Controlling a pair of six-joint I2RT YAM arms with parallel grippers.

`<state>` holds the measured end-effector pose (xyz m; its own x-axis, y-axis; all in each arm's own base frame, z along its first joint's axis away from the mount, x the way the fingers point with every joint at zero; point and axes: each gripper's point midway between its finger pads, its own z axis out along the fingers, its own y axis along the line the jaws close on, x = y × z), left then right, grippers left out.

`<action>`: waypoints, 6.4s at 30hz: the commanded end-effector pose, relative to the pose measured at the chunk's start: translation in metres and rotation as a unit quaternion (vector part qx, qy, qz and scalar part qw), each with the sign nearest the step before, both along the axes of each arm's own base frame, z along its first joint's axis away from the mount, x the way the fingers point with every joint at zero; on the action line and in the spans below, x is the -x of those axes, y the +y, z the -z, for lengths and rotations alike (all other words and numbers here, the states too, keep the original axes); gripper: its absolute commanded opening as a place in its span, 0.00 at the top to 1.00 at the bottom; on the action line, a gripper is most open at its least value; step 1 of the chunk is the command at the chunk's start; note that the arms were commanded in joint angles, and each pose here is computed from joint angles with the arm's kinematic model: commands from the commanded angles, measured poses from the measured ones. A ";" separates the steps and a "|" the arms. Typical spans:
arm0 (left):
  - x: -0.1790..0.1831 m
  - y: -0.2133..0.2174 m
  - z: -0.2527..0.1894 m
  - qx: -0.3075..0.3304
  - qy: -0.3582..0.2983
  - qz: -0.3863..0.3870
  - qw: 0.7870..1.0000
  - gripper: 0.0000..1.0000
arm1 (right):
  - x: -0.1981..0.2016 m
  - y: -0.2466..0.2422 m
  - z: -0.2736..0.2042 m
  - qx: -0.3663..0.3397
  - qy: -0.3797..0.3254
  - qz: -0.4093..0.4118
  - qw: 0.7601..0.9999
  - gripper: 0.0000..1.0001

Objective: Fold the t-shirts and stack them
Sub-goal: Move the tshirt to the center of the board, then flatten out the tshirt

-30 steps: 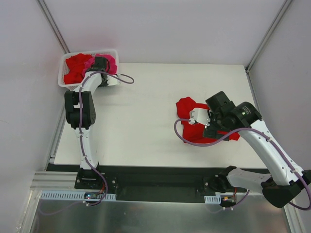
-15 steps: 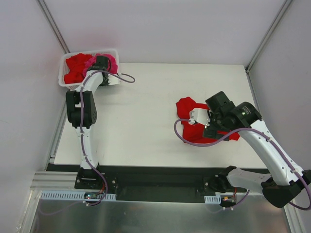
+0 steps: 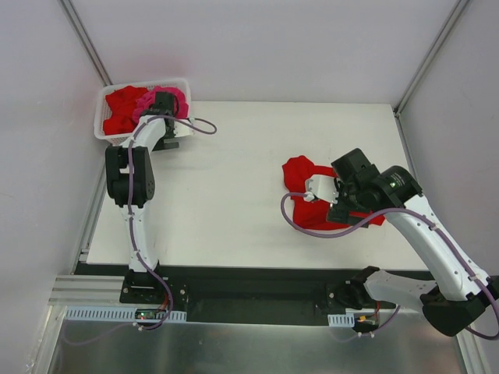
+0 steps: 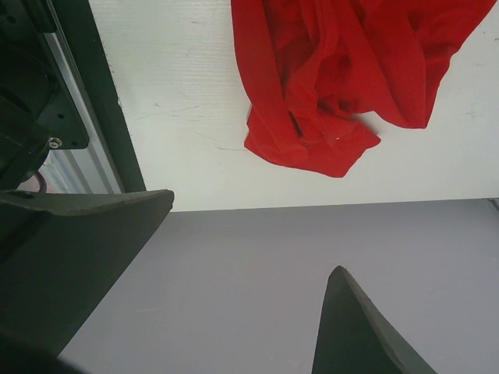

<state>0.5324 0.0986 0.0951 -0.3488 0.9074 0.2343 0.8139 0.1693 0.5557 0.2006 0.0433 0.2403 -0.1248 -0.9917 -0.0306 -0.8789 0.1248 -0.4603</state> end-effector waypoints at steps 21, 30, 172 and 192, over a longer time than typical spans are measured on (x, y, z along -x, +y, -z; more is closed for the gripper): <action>0.039 0.022 -0.088 -0.005 -0.247 -0.073 0.966 0.01 | 0.002 -0.001 -0.006 -0.005 -0.008 0.000 1.000 0.04; 0.060 -0.045 -0.173 0.119 -0.362 -0.017 0.924 0.01 | -0.001 -0.003 -0.006 0.001 -0.018 0.006 1.000 0.04; 0.160 -0.178 -0.204 0.508 -0.125 -0.070 0.849 0.04 | -0.060 -0.027 -0.305 0.065 -0.605 -0.026 0.793 0.99; 0.126 -0.343 -0.139 0.546 0.040 0.047 0.836 0.04 | -0.015 -0.114 -0.312 0.190 -0.591 0.085 0.780 0.99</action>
<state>0.4022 -0.1945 0.2334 -0.3585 0.6270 -0.6916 0.8166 0.5697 0.0931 0.2288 -0.0582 0.5427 -0.2738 -0.9607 -0.0449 0.2357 -0.0217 -0.9716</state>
